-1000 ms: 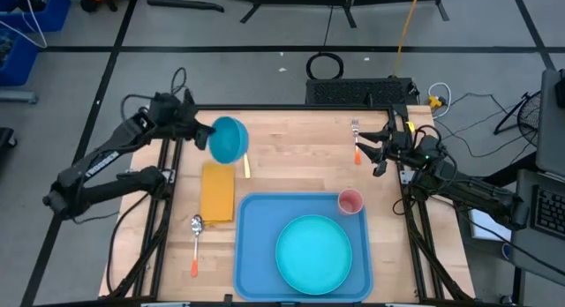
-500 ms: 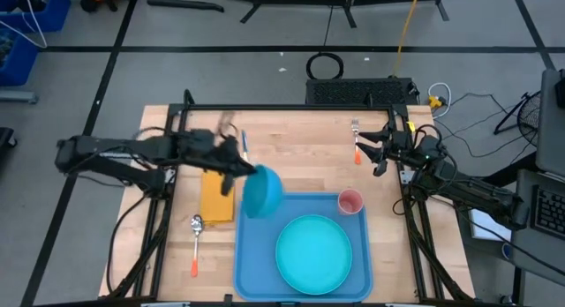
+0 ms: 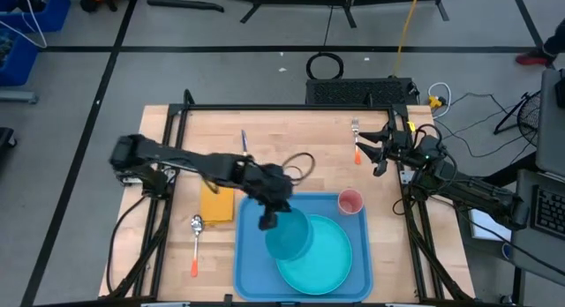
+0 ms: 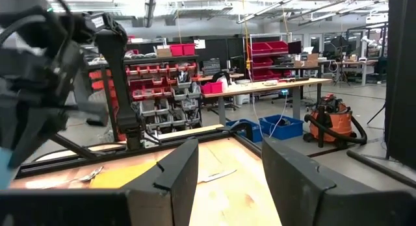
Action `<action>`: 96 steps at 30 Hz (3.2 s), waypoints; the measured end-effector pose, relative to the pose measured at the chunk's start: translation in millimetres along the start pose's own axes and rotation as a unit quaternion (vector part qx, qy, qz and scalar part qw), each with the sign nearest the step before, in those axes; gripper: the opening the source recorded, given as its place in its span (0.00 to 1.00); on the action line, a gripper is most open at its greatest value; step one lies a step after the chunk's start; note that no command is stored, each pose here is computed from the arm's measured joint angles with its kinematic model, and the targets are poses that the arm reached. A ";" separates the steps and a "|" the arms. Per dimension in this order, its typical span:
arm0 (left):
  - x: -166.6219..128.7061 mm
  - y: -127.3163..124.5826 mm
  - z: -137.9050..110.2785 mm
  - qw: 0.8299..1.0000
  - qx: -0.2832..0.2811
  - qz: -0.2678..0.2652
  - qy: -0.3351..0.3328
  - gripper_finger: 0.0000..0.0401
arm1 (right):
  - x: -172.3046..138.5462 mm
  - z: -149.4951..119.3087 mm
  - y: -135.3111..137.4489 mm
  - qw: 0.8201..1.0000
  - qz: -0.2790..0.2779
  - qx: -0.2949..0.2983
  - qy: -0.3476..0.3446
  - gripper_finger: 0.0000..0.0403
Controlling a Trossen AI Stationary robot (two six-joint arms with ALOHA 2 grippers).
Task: Set up tray
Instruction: Put the blue bowl on top of the green plate
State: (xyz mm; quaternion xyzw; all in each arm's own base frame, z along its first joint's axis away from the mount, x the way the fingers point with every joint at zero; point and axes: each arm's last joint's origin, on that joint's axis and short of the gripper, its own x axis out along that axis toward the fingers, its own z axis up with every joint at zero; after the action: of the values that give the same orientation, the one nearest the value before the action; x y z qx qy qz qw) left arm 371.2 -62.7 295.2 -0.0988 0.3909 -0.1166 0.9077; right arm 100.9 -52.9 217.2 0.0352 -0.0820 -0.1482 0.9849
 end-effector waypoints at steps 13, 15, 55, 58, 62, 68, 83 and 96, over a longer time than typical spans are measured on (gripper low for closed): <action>84.0 3.3 7.1 0.994 -0.008 0.034 0.104 0.02 | 0.0 -0.1 0.1 1.000 0.001 0.006 0.001 0.40; 89.4 2.2 11.2 0.994 -0.005 0.044 0.103 0.02 | 0.0 -0.1 0.1 1.000 0.002 0.008 0.000 0.40; 137.7 0.8 0.6 0.989 -0.011 0.004 0.145 0.03 | 1.6 -1.7 -1.4 1.000 -0.015 0.022 0.006 0.40; 137.7 0.8 0.6 0.989 -0.008 0.003 0.145 0.03 | 1.6 -1.6 -1.4 1.000 -0.015 0.022 0.006 0.40; 137.7 0.4 0.7 0.989 -0.009 -0.002 0.145 0.02 | 1.6 -1.6 -1.4 1.000 -0.014 0.022 0.006 0.40; 138.0 -0.7 1.9 0.990 -0.012 -0.018 0.141 0.08 | 1.6 -1.6 -1.4 1.000 -0.014 0.022 0.006 0.40; 115.1 -8.1 25.2 0.995 0.076 -0.028 0.061 0.10 | 1.5 -1.5 -1.2 1.000 -0.012 0.022 0.006 0.40; 85.6 -13.3 42.1 0.992 0.119 -0.029 0.014 0.10 | 1.6 -0.6 -1.1 1.000 -0.011 0.021 0.001 0.40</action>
State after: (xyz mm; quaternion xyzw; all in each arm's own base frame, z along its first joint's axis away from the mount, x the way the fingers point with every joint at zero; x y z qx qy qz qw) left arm 457.3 -96.4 268.5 0.0008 0.3841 -0.1899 0.9035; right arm 102.2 -54.3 216.7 0.0570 -0.0834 -0.1568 0.9825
